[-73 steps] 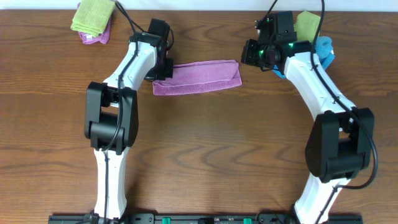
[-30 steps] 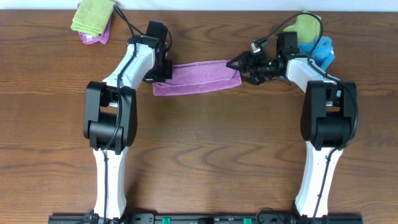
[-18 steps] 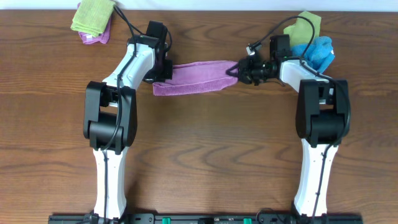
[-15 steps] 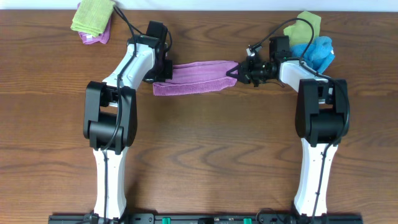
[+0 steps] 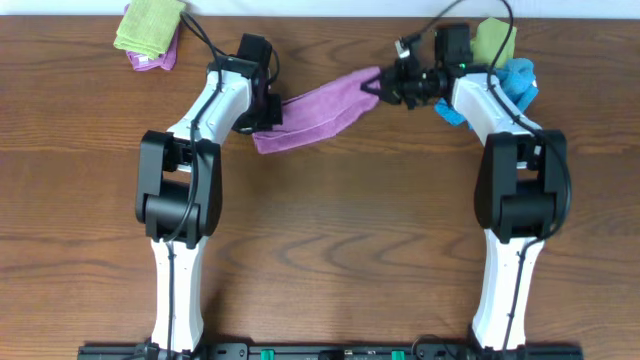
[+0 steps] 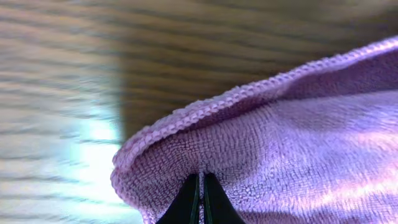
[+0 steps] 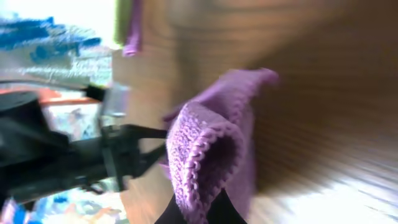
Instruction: Fold the cloth
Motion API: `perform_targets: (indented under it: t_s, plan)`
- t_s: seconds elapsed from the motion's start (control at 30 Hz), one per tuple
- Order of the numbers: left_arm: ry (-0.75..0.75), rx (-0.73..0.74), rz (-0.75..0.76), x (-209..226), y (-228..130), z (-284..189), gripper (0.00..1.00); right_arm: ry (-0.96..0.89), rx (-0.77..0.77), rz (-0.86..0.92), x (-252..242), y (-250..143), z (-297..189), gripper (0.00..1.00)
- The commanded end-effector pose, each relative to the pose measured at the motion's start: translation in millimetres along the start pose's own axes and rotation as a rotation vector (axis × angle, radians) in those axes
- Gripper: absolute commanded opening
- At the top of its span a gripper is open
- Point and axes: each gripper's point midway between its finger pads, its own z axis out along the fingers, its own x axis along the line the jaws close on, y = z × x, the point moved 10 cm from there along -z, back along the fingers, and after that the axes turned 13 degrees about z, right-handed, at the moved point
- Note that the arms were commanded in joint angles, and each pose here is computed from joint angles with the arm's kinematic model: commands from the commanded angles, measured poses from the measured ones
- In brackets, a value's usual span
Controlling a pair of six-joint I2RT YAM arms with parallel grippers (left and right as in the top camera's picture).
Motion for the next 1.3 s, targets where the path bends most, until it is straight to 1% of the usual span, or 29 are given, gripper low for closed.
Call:
perform_targets:
  t_s: [0.0,0.17,0.3,0.43,0.53,0.67,0.83,0.93,1.13,1.27]
  plan:
    - [-0.102,0.015,-0.031,-22.0,-4.9,9.8,0.06,0.034,0.025,-0.105,42.9,-16.9,6.6,0.01]
    - [-0.149,-0.039,-0.027,-39.8,2.1,10.7,0.06,0.005,0.103,-0.124,47.4,-38.7,26.6,0.01]
    - [-0.177,-0.057,-0.016,-48.1,4.2,10.4,0.06,-0.010,0.126,-0.121,46.3,-44.6,30.0,0.01]
    - [-0.178,-0.080,-0.022,-44.3,10.6,3.3,0.06,-0.023,0.141,-0.114,43.6,-47.3,29.6,0.01]
    - [-0.177,-0.116,-0.030,-36.0,19.8,-14.7,0.06,-0.027,0.146,-0.109,42.9,-48.3,29.5,0.01]
    - [-0.171,-0.216,-0.009,-20.3,33.9,-62.8,0.06,-0.030,0.154,-0.108,43.4,-50.6,31.2,0.02]
    - [-0.159,-0.379,0.024,-6.2,35.0,-148.3,0.06,-0.053,0.166,-0.151,48.2,-60.6,44.1,0.01]
    - [-0.148,-0.445,0.031,-0.2,22.8,-196.6,0.06,-0.108,0.144,-0.173,49.5,-66.5,54.5,0.01]
    - [-0.119,-0.507,0.057,8.3,-16.6,-270.6,0.06,-0.218,0.103,-0.243,47.6,-76.6,74.0,0.01]
    - [-0.115,-0.523,0.062,7.4,-31.4,-290.9,0.06,-0.306,0.050,-0.279,45.4,-79.7,82.5,0.01]
